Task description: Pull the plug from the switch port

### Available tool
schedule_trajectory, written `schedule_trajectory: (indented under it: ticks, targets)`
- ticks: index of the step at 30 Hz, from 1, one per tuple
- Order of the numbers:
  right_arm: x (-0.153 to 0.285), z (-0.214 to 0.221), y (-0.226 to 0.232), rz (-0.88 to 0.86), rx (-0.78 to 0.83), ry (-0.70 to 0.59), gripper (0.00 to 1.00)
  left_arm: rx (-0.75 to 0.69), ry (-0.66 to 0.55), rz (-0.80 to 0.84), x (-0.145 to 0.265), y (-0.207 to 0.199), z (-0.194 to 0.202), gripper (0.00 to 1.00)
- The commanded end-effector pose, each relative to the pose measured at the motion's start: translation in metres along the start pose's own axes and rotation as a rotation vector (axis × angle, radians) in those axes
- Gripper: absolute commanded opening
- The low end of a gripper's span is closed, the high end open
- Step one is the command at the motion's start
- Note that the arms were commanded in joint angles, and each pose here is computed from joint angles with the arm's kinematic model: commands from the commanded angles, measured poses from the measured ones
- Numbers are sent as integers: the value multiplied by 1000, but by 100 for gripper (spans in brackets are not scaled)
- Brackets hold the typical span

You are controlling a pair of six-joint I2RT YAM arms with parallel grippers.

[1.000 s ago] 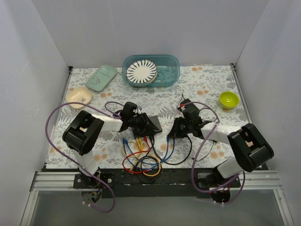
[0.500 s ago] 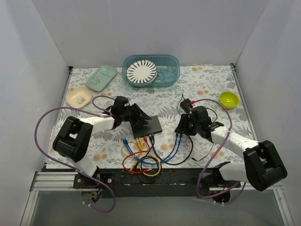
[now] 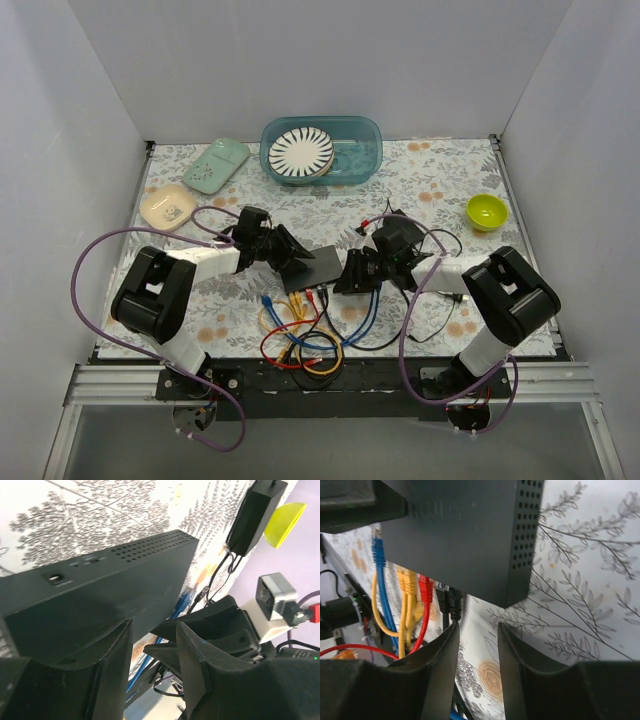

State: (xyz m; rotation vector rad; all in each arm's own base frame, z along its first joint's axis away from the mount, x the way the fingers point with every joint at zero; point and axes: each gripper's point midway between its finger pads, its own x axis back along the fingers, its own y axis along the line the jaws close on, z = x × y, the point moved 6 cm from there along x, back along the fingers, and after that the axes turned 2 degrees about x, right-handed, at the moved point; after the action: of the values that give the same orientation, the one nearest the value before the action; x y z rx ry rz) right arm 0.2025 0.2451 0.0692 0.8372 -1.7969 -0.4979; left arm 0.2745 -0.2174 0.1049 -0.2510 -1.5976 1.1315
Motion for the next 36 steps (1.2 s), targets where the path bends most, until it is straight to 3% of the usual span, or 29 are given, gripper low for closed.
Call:
schedule_trajectory:
  ticks: [1, 5, 11, 17, 24, 30, 36]
  targets:
    - [-11, -9, 15, -130, -16, -16, 45, 7, 2, -26, 7, 10, 4, 39]
    - [-23, -13, 13, -144, -51, -1, 51, 16, 8, -47, 7, 18, 6, 39]
    - [-31, -23, 13, -128, -61, -17, 52, 20, 12, -57, 8, 23, 7, 39]
    - [-29, -24, 8, -80, -103, -61, 48, 24, 15, -54, 8, 22, 8, 39]
    - [-31, -24, 4, -72, -283, -157, 47, 28, 38, -50, 9, 28, 13, 38]
    - [-39, -31, 5, -59, -304, -168, 46, 32, 47, -54, 11, 34, 17, 38]
    - [-45, -29, 6, -53, -307, -158, 37, 25, 52, -49, 12, 33, 17, 38]
